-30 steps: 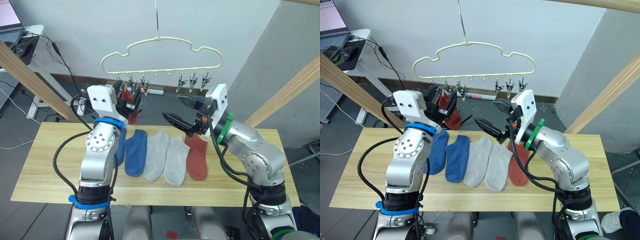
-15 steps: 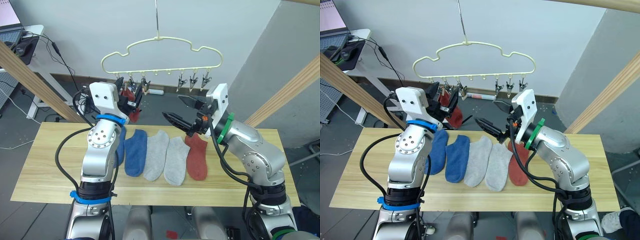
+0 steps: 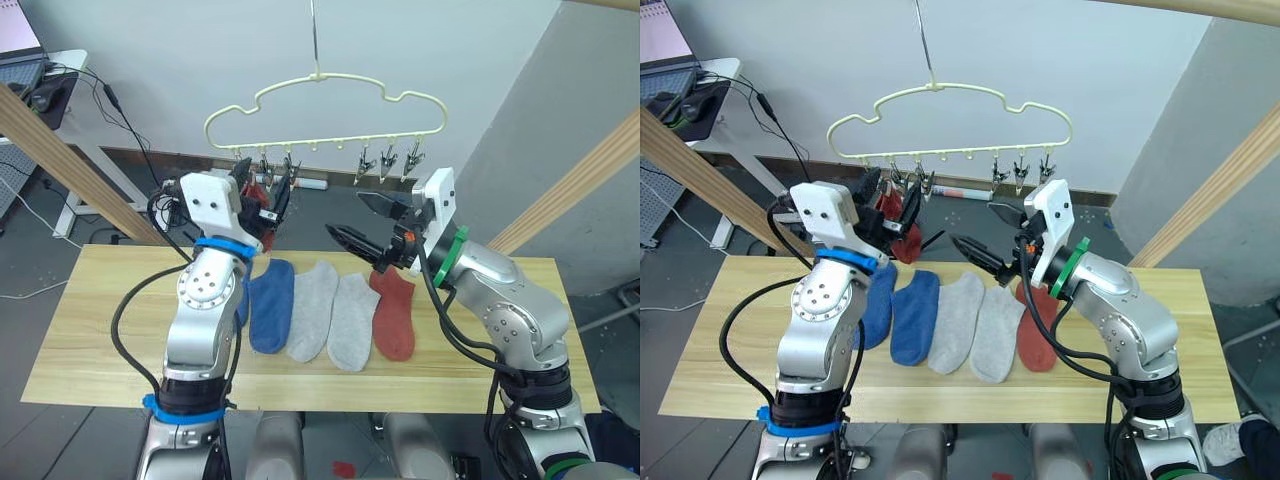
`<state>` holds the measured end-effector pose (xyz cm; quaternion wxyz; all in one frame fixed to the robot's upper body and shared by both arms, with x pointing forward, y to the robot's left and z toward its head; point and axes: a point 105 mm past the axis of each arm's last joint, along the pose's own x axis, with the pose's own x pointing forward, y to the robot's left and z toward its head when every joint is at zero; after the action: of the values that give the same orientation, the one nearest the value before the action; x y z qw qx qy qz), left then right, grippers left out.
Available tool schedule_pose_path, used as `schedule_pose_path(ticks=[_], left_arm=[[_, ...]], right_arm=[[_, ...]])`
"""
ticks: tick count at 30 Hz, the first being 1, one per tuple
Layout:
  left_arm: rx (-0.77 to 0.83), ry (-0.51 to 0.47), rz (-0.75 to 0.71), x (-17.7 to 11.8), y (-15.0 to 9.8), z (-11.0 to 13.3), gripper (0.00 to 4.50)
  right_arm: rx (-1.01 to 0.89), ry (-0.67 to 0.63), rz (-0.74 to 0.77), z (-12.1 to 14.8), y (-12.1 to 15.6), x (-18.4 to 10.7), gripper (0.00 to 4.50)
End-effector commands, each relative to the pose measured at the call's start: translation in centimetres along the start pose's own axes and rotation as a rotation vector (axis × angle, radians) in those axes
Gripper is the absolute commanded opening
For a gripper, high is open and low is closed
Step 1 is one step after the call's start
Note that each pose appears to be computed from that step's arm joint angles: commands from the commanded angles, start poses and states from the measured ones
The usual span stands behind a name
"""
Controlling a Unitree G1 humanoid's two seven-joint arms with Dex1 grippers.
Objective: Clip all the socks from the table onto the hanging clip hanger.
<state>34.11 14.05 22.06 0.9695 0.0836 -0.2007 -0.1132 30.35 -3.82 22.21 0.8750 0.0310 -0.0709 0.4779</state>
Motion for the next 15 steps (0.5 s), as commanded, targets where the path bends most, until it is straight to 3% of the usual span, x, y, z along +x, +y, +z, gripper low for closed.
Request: schedule_pose_path(ticks=[1,4,15], left_arm=[[0.004,-0.055,0.002,-0.5,-0.5,1.8,2.93],[-0.003,-0.034,0.011,-0.8,-0.7,1.5,2.32],[0.002,0.009,0.057,-0.4,0.2,0.5,2.32]], right_arm=[[-0.024,-0.049,0.011,1.3,0.4,-0.1,4.5],[-0.021,-0.047,0.013,1.1,0.3,0.0,4.5],[-0.025,-0.051,0.02,1.5,0.6,0.2,4.5]])
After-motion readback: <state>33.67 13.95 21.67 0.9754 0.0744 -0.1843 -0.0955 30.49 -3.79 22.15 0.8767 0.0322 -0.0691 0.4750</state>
